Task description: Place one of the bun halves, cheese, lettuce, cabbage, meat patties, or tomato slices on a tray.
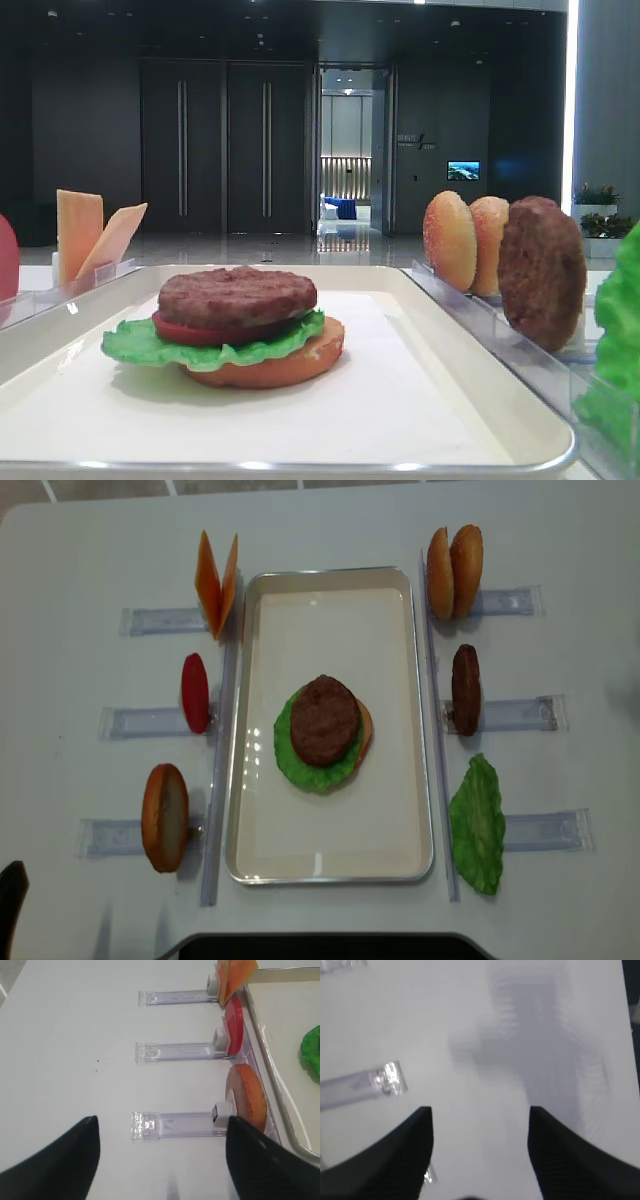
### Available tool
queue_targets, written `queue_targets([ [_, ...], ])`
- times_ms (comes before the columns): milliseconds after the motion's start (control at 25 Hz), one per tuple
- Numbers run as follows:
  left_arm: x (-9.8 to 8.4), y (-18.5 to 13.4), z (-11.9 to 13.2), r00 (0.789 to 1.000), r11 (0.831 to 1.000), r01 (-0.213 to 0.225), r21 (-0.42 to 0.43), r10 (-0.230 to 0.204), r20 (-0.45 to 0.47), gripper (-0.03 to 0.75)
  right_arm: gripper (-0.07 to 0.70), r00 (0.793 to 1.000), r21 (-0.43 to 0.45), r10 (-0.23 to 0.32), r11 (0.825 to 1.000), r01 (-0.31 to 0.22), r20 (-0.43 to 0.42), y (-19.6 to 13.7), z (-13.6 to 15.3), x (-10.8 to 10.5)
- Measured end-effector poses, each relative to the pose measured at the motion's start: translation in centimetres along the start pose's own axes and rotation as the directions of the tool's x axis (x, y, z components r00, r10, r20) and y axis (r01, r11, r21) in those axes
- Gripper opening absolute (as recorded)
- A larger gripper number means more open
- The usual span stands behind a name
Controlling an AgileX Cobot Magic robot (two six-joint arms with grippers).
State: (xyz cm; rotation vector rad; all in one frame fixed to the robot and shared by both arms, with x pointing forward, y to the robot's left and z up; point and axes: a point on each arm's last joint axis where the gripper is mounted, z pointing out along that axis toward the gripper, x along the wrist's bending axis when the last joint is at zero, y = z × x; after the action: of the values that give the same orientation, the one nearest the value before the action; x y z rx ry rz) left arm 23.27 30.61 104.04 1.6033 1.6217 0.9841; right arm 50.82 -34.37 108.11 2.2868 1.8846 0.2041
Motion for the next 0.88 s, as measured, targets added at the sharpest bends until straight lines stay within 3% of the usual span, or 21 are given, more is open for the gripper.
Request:
queue_targets([
  [160,0.0,0.0,0.0,1.000,1.000,0.000,0.000,0.000,0.000,0.597,0.402,1.000,-0.044,-0.007,0.999,0.008,0.005,-6.9,-1.9,-0.3],
  [360,0.0,0.0,0.0,1.000,1.000,0.000,0.000,0.000,0.000,0.597,0.402,1.000,-0.170,-0.005,0.985,0.003,-0.013,-13.4,-3.3,-0.3],
  [480,0.0,0.0,0.0,1.000,1.000,0.000,0.000,0.000,0.000,0.597,0.402,1.000,-0.289,-0.009,0.957,0.004,-0.015,-17.2,-3.9,-0.4],
  [760,0.0,0.0,0.0,1.000,1.000,0.000,0.000,0.000,0.001,0.597,0.401,0.999,-0.380,-0.047,0.924,0.039,-0.012,-22.6,-1.1,-0.5],
  [880,0.0,0.0,0.0,1.000,1.000,0.000,0.000,0.000,0.001,0.597,0.401,0.997,-0.466,-0.073,0.883,0.060,-0.010,-23.8,-1.5,-0.4],
])
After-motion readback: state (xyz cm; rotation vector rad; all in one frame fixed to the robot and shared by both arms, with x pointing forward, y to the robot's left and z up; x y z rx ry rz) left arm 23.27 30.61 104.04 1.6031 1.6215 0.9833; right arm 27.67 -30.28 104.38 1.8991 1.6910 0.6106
